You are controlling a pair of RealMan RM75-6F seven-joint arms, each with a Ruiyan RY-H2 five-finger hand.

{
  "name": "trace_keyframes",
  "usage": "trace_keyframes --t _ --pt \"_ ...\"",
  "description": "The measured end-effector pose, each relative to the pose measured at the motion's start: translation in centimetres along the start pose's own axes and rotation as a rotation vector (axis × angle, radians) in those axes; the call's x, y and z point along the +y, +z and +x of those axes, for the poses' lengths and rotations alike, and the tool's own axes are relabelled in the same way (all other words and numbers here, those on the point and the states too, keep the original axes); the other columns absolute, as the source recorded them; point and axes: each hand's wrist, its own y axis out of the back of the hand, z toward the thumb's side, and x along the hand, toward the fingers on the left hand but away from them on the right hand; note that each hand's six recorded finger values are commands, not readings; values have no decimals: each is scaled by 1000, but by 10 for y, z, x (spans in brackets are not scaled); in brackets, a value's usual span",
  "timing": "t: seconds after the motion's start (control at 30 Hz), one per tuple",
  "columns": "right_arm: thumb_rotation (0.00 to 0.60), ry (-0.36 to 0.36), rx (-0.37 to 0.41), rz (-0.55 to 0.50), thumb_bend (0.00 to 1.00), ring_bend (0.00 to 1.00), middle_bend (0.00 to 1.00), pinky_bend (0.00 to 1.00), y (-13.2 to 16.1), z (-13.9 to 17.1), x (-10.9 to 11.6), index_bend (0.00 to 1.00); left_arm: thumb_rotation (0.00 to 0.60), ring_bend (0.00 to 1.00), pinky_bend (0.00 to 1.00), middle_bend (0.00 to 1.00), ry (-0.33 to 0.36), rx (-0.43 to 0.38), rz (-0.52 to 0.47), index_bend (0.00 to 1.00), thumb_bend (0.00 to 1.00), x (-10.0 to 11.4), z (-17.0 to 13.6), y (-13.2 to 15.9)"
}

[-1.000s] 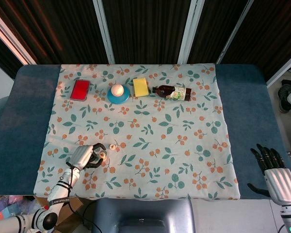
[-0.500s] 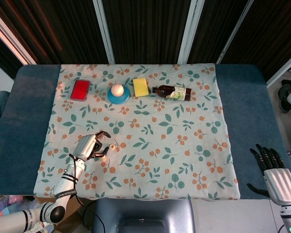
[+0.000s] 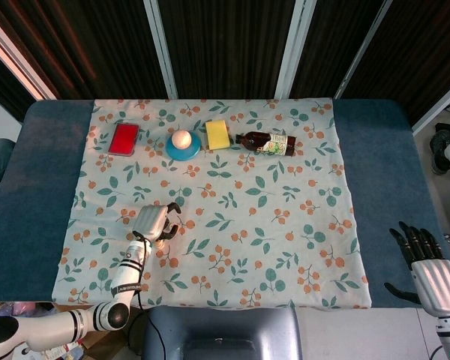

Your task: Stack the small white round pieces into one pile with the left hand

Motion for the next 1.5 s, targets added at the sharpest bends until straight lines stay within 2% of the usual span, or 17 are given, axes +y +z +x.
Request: trace_keyframes --t 0.23,0.57,0.77,1.07,1.5 --pt "600 2 5 -2 69 0 0 0 1 0 0 0 600 1000 1000 1000 -8 2 70 391 398 0 -2 9" --pt "600 2 6 -4 69 0 0 0 0 0 1 0 600 1000 1000 1000 -2 55 245 375 392 6 -7 8" --pt "600 0 10 -9 69 0 0 0 1 1 1 0 600 1000 1000 1000 17 61 296 374 383 5 -12 11" --pt "600 5 16 -12 69 0 0 0 2 1 1 0 600 1000 1000 1000 20 48 283 374 376 -1 -16 20" --pt "600 3 14 -18 69 0 0 0 1 2 2 0 600 1000 1000 1000 13 57 281 376 377 -14 -13 17"
